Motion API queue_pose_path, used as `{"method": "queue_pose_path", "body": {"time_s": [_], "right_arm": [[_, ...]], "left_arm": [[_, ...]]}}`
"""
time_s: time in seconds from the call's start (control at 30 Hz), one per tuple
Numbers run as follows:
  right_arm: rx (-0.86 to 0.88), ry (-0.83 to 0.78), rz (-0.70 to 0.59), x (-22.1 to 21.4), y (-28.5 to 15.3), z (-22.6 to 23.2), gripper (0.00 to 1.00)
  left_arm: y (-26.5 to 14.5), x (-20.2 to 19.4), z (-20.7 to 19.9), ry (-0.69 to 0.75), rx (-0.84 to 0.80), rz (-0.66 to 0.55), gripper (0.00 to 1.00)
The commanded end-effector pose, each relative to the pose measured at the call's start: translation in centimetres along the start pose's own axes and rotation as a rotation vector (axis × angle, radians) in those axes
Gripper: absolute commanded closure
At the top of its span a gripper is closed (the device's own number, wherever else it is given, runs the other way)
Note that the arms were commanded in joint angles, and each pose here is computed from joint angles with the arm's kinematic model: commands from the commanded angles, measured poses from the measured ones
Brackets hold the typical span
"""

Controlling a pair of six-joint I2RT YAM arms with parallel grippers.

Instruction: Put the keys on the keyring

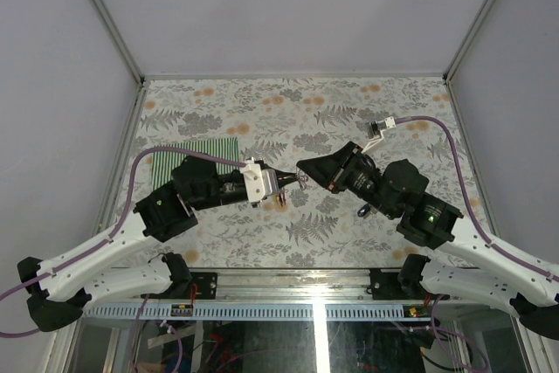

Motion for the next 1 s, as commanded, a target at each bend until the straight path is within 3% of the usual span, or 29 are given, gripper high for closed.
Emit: {"method": "queue_pose_path", "body": {"time_s": [0.0, 0.07, 0.23, 0.33, 0.6, 0.77, 0.97], "right_arm": [[0.055, 0.016, -0.026, 0.3, 0.2, 1.0, 0.77], [0.057, 0.015, -0.026, 0.3, 0.3, 1.0, 0.80], [0.095, 0.005, -0.046, 0.6, 0.1, 1.4, 0.97], [0.151, -0.021, -0.095, 1.3, -0.3, 2.2, 1.00], [0.219, -0.149, -0.229, 3.4, -1.2, 3.5, 1.00], [0.197, -0.191, -0.278, 4.3, -1.4, 3.9, 1.00], [0.102, -0.244, -0.329, 5.1, -1.2, 3.0, 1.00]], "left_arm": [[-0.4, 2.2, 0.7, 0.056, 0.031, -0.098, 1.00], [-0.4, 2.2, 0.7, 0.055, 0.032, -0.098, 1.00], [-0.5, 2.2, 0.7, 0.038, 0.036, -0.098, 1.00], [-0.5, 1.9, 0.8, 0.007, 0.063, -0.090, 1.00], [-0.3, 1.7, 1.6, -0.131, 0.193, -0.109, 0.61], [-0.2, 1.6, 2.1, -0.176, 0.259, -0.123, 0.51], [0.7, 1.6, 3.3, -0.250, 0.376, -0.149, 0.46]]}}
Point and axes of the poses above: each gripper's point midway between its finger pads, its own y axis out along the fingers, its own z axis along the line the jaws close on, x = y × z, the point moved 7 cm from there along -y, back along the fingers, and after that the axes turned 6 degrees about y, right-handed, at the moved point
